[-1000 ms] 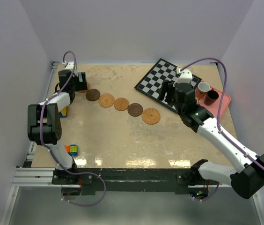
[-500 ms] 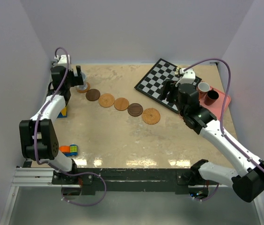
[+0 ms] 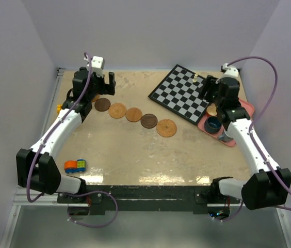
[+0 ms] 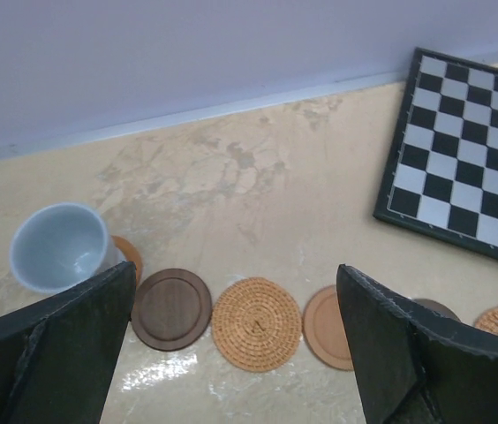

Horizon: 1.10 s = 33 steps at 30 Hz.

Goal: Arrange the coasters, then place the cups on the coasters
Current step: Pick up the cup at the center of the board.

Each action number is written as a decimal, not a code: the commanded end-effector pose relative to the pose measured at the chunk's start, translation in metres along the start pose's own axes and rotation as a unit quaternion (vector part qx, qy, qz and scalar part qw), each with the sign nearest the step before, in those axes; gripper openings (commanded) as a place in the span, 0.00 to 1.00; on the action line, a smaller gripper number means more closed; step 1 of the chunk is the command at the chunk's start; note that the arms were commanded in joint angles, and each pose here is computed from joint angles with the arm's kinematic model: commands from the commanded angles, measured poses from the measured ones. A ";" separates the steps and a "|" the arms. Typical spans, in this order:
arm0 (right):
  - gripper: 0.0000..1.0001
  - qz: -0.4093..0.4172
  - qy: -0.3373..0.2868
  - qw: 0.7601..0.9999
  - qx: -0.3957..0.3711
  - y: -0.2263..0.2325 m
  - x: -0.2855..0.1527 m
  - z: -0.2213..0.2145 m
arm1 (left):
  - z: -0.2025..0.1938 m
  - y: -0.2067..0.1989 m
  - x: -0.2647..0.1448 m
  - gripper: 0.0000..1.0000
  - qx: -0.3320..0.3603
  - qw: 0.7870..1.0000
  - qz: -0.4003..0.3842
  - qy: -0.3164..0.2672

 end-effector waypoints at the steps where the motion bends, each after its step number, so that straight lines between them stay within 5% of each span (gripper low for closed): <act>1: 0.63 -0.019 -0.009 0.999 0.036 -0.038 0.009 0.022 | -0.001 -0.030 -0.001 1.00 0.015 0.999 -0.047 0.008; 11: 0.57 -0.241 -0.048 0.968 0.048 -0.127 0.026 0.027 | 0.009 -0.062 -0.008 0.99 -0.007 0.993 -0.119 -0.011; 20: 0.53 -0.210 0.035 0.965 0.151 -0.145 0.025 -0.018 | 0.010 -0.069 -0.008 0.99 -0.018 0.990 -0.142 -0.012; 33: 0.57 -0.265 0.087 0.947 0.158 -0.154 0.007 -0.046 | 0.013 -0.067 -0.011 0.99 -0.015 0.990 -0.137 -0.014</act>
Point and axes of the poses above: each gripper's point midway between its finger pads, its own x axis out along the fingers, its own y axis along the line the jaws close on, z = x × y, the point moved 10 cm from there along -x, back along the fingers, and after that the axes turned 10 degrees about x, right-handed, at the moved point
